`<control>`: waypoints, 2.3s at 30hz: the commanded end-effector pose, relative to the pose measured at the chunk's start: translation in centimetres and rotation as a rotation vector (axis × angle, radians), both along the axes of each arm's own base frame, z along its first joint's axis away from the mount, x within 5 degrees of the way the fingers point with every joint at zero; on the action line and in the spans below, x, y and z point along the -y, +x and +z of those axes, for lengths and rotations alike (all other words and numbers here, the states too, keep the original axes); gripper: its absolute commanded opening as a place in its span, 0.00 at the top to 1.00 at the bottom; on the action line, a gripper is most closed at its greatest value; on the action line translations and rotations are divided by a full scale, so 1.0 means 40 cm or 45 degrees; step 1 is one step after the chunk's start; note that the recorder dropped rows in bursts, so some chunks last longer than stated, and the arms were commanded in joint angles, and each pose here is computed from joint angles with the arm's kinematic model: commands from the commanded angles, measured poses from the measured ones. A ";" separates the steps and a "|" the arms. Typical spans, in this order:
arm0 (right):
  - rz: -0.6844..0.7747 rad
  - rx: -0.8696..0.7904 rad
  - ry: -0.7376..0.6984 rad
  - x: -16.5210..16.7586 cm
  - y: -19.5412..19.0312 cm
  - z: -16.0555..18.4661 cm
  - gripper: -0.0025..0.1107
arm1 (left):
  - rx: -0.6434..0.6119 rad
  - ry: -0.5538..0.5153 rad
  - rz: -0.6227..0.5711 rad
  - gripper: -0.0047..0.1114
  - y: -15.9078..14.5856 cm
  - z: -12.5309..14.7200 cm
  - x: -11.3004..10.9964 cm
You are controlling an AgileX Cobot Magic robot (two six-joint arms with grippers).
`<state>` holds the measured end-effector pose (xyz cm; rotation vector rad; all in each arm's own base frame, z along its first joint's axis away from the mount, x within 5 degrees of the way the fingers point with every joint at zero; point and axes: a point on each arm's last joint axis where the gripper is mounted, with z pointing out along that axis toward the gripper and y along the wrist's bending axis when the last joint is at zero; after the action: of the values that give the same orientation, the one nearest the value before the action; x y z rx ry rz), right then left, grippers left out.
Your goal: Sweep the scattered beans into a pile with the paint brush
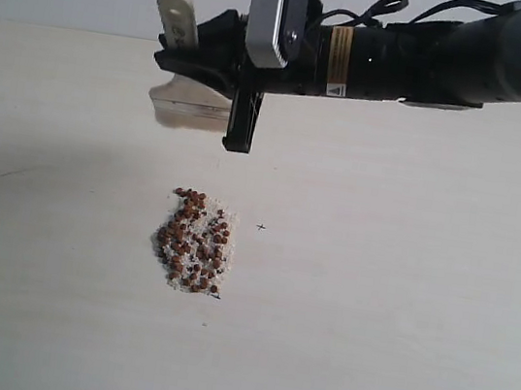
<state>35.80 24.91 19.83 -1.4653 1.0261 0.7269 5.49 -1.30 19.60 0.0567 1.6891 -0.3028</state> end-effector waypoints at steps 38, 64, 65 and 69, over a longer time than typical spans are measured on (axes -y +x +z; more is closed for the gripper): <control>-0.845 -0.344 -0.183 0.073 0.120 0.128 0.98 | 0.003 -0.009 -0.006 0.96 -0.001 -0.001 0.001; -1.154 -0.983 0.094 0.206 -0.122 0.214 0.98 | 0.003 -0.009 -0.006 0.96 -0.001 -0.001 0.001; -1.147 -1.017 0.118 0.211 -0.137 0.223 0.98 | 0.003 -0.009 -0.006 0.96 -0.001 -0.001 0.001; -1.021 -1.195 0.198 0.212 -0.204 0.264 0.98 | 0.003 -0.009 -0.006 0.96 -0.001 -0.001 0.001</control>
<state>29.17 16.42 29.34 -0.4429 2.0309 0.7330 5.49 -1.30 19.60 0.0567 1.6891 -0.3028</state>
